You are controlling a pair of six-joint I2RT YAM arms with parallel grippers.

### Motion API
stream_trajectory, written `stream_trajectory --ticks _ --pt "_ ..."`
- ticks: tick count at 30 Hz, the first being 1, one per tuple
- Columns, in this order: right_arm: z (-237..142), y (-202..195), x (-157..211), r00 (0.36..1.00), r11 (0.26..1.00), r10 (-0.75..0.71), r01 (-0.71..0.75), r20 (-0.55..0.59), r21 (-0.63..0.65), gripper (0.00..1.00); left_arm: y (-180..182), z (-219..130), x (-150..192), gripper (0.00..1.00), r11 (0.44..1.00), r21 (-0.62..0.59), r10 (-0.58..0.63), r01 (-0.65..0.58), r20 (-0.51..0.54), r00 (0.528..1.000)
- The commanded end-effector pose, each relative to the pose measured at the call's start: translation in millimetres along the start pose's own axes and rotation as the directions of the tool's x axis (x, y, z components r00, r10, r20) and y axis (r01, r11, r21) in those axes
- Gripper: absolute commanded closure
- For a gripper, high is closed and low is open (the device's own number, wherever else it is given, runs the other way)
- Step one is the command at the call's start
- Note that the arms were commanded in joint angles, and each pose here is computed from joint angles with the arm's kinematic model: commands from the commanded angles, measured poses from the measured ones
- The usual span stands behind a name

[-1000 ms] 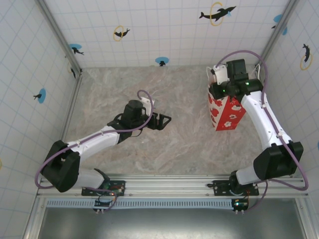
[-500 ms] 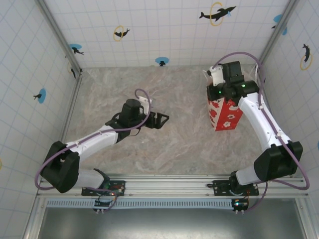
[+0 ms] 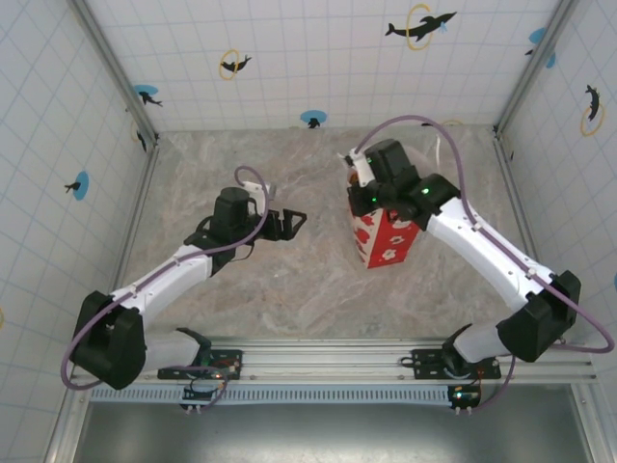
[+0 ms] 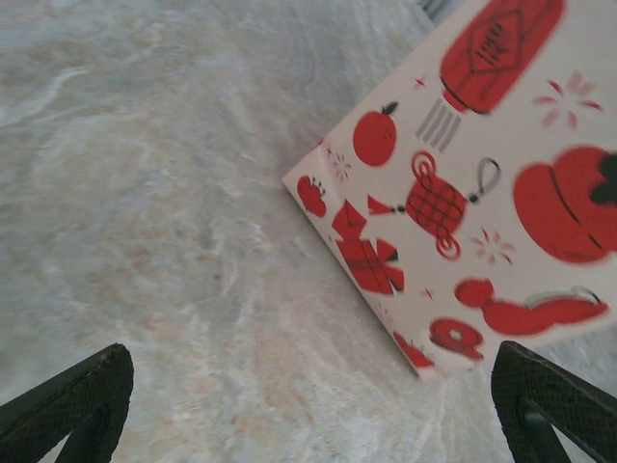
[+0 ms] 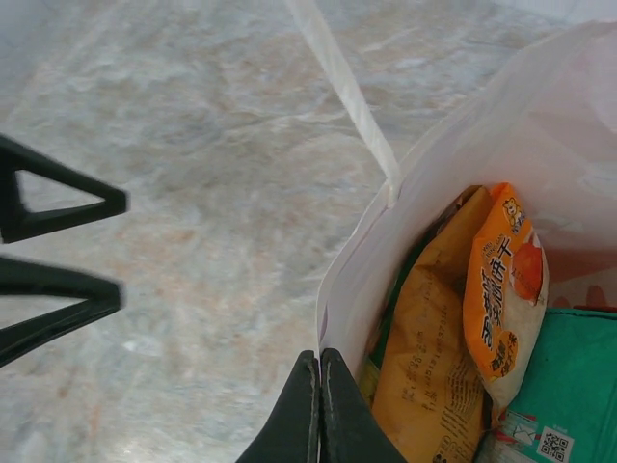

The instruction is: Place the snacks into the paper bag

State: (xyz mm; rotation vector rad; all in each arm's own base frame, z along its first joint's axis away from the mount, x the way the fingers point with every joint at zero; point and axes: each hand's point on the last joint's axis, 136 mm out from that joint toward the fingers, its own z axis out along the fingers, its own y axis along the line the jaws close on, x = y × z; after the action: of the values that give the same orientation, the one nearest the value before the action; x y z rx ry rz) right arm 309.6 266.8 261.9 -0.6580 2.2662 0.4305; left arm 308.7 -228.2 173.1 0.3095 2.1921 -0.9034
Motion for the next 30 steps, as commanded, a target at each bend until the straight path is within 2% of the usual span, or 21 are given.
stream_trajectory --ticks 1,9,14,17,24,30 --pt "3.9 29.0 -39.2 0.984 0.998 0.063 -0.06 0.165 -0.019 1.0 23.6 -10.4 9.8 0.03 0.995 -0.066 -0.078 0.077 -0.017 0.997" --pt "25.8 78.6 -53.0 0.978 0.997 0.061 -0.049 0.198 -0.063 0.98 54.2 -25.5 8.2 0.03 0.981 -0.145 -0.13 0.13 0.004 0.991" --pt "22.0 92.2 -60.5 0.974 0.993 0.046 -0.02 0.221 -0.12 0.69 59.1 -24.7 12.8 0.02 0.977 -0.157 -0.147 0.144 -0.003 0.989" --pt "12.0 94.0 -60.8 0.974 0.99 0.038 -0.007 0.225 -0.138 0.59 60.8 -22.1 15.4 0.03 0.975 -0.156 -0.16 0.157 -0.008 0.987" --pt "-23.9 78.8 -58.6 0.962 0.995 0.038 -0.011 0.272 -0.1 0.52 48.7 -11.6 12.1 0.04 0.982 -0.057 -0.183 0.183 -0.003 0.983" --pt "-56.2 65.6 -57.2 0.952 0.995 0.046 -0.016 0.301 -0.101 0.52 36.8 -3.8 8.7 0.04 0.985 0.012 -0.172 0.172 -0.005 0.985"
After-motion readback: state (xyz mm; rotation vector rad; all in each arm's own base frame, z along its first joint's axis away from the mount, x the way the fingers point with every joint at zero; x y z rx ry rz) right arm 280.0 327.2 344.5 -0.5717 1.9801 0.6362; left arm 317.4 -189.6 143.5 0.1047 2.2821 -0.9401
